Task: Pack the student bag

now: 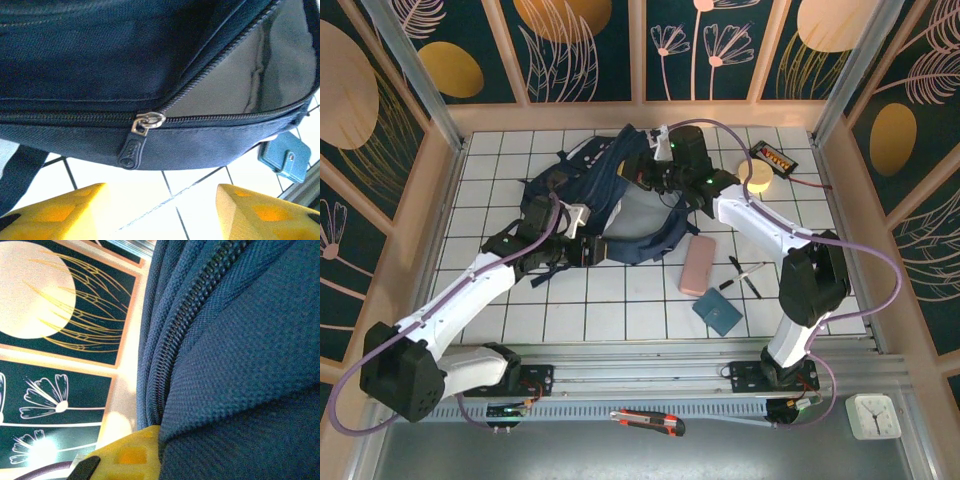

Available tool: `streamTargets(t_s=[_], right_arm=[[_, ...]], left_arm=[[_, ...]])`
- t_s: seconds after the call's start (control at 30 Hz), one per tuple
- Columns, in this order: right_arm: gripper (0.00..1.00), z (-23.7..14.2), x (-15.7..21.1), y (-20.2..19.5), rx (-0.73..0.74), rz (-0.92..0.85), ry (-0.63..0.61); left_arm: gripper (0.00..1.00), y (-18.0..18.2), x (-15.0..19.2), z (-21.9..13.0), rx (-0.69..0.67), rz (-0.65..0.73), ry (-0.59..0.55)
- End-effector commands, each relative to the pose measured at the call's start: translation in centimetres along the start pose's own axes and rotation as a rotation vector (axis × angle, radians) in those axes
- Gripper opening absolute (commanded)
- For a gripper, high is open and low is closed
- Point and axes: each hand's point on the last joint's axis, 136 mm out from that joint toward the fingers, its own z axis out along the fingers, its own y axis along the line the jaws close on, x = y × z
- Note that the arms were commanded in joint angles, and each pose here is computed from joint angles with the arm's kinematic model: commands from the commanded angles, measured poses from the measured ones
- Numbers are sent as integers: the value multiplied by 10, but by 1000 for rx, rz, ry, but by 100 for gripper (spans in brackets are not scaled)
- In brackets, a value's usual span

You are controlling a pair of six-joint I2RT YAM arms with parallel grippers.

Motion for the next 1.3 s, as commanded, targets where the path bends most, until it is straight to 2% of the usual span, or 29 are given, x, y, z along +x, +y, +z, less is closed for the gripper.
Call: streamTargets(t_s=[0.0,0.13,0.47,0.63,0.87,1.03,1.17,1.27], right_arm=[[0,-17,-29,44,-82,-101,-100],[0,-17,-27,45,-82,-95,-97],[0,-16,-32,50,-91,-92,-103],[0,-14,-31,52,-94,-85,-100],[0,-7,-29,54,-94,-79,-87],[0,-3,-26,55,-96,-74,-81],[0,-2,-27,54,-83,-81,-82],[0,-6,-31,50,-71,-83,-97]], left_arm=[[57,-4,-4,5,52,6,-19],[54,2,-11,8,20,25,-30],[50,21,5,21,-60,118,73],[49,24,-11,25,-90,146,44],[43,20,-37,32,-98,178,1],[28,24,-39,38,-113,193,25],[0,37,-36,37,-174,182,49],[0,47,-26,33,-209,173,77]])
